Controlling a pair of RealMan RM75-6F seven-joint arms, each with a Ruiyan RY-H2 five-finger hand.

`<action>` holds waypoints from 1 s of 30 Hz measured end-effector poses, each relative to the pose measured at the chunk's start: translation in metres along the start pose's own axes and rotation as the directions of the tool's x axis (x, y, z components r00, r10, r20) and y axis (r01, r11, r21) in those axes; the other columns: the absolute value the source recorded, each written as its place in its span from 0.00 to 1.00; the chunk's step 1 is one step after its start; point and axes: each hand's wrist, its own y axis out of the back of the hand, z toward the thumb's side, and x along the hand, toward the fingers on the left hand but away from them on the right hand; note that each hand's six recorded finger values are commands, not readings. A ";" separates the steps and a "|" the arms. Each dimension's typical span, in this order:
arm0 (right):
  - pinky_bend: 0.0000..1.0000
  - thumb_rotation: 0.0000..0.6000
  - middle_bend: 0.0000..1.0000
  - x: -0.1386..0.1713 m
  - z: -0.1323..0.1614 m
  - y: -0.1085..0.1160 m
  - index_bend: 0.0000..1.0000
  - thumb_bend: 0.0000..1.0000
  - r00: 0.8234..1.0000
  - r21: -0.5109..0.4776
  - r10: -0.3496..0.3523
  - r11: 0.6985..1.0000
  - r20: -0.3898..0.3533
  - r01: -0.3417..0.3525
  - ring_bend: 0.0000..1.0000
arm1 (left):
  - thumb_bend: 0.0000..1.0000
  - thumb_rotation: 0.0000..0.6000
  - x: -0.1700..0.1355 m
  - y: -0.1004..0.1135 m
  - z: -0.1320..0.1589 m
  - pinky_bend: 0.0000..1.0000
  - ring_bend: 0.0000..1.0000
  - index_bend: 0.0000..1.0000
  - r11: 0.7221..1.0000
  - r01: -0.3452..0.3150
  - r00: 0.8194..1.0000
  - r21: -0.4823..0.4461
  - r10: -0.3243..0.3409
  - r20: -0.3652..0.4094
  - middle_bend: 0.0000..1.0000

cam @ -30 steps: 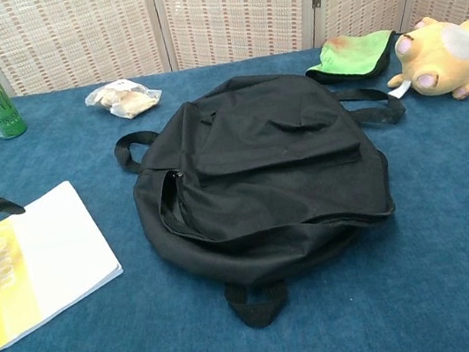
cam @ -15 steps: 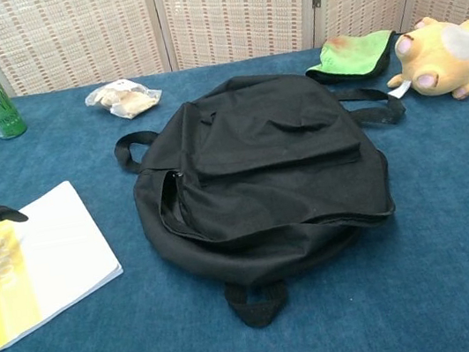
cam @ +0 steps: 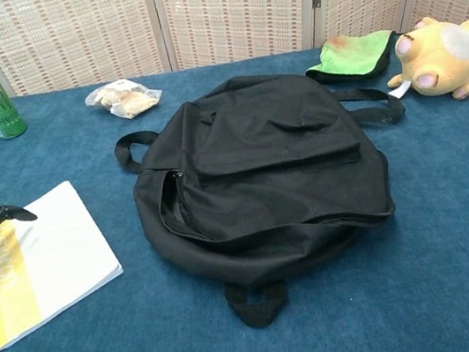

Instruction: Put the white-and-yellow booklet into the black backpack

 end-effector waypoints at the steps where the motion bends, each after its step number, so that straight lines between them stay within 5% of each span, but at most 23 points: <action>1: 0.05 1.00 0.15 0.000 0.000 0.000 0.09 0.19 1.000 0.001 0.000 1.000 0.001 0.000 0.10 | 0.06 1.00 0.000 0.000 0.001 0.16 0.18 0.21 1.000 -0.003 1.000 -0.013 0.003 0.002 0.21; 30: 0.05 1.00 0.15 0.005 -0.005 0.002 0.09 0.19 1.000 0.000 -0.016 1.000 0.016 0.016 0.10 | 0.33 1.00 0.012 0.014 0.024 0.19 0.26 0.35 0.965 -0.162 0.980 -0.206 0.182 0.082 0.33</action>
